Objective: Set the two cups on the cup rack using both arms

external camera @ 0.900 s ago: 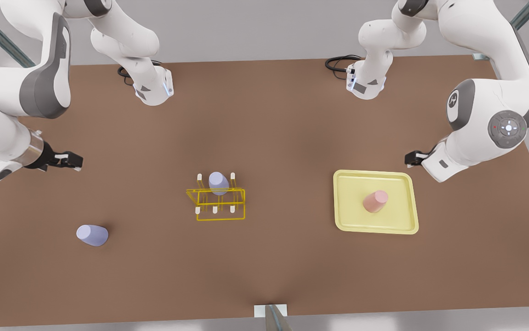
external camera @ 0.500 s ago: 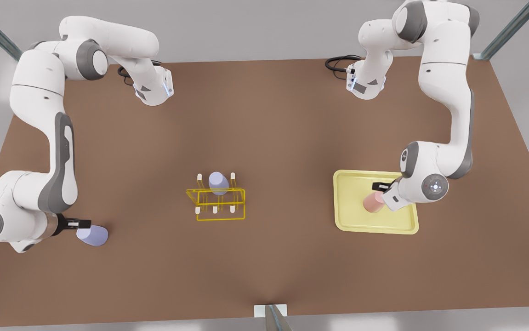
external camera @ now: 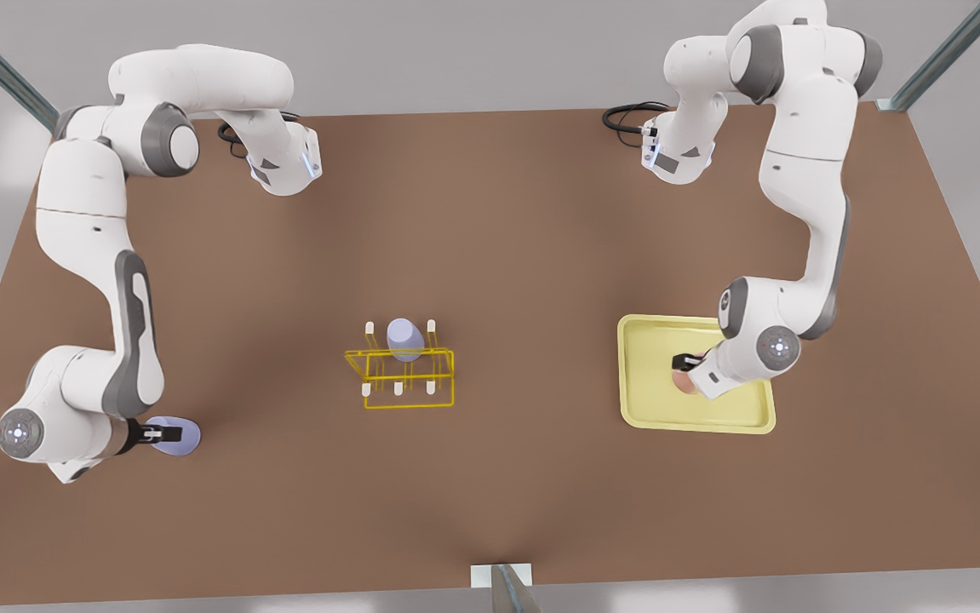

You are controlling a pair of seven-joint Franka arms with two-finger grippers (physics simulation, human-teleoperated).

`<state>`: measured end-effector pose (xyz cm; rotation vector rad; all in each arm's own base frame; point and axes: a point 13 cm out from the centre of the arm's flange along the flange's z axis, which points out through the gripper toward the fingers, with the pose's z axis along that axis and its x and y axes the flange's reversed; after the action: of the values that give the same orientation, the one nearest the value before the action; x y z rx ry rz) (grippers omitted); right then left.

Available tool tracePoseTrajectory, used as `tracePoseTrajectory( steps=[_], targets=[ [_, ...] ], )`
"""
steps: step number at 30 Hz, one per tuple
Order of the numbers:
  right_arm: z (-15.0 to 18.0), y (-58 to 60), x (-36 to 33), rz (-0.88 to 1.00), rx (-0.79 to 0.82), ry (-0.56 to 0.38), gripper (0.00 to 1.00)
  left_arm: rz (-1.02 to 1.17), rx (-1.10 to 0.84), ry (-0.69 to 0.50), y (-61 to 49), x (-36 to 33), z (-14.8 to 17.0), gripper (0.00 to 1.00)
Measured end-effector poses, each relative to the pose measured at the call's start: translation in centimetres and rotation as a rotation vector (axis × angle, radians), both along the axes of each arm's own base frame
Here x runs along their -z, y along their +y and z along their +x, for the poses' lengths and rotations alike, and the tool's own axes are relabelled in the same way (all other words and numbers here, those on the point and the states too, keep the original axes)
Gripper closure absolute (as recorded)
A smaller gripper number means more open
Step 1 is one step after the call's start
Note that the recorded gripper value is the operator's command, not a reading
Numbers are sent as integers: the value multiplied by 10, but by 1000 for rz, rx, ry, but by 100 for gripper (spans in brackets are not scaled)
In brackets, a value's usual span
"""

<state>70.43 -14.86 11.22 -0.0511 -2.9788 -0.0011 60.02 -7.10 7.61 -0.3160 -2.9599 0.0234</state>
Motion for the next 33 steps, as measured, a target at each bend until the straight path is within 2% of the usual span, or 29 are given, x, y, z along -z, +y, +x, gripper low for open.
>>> tracePoseTrajectory(
  steps=[4,5,6,14,16,19,20,23,33],
  targets=[
    [-5,0,16,2,-10,9,0,1,5,-16,-7,-5,-3,0],
    [-7,-1,21,2,-10,12,0,1,3,-20,-8,-6,-2,11],
    [-9,-2,24,2,-11,14,0,2,1,-24,-8,-7,-1,15],
    [-12,0,40,6,-24,8,0,4,-16,-28,-9,2,0,14],
    [-12,1,42,8,-26,5,0,4,-20,-34,-10,1,2,18],
    [-11,1,42,8,-28,-1,0,5,-25,-42,-10,0,4,18],
    [-10,0,42,9,-28,-3,1,5,-27,-44,-10,-1,4,18],
    [-9,0,42,10,-28,-8,16,6,-32,-48,-10,-1,5,20],
    [-4,19,35,39,-48,-18,16,-7,-65,-67,-13,-22,10,20]
  ],
)
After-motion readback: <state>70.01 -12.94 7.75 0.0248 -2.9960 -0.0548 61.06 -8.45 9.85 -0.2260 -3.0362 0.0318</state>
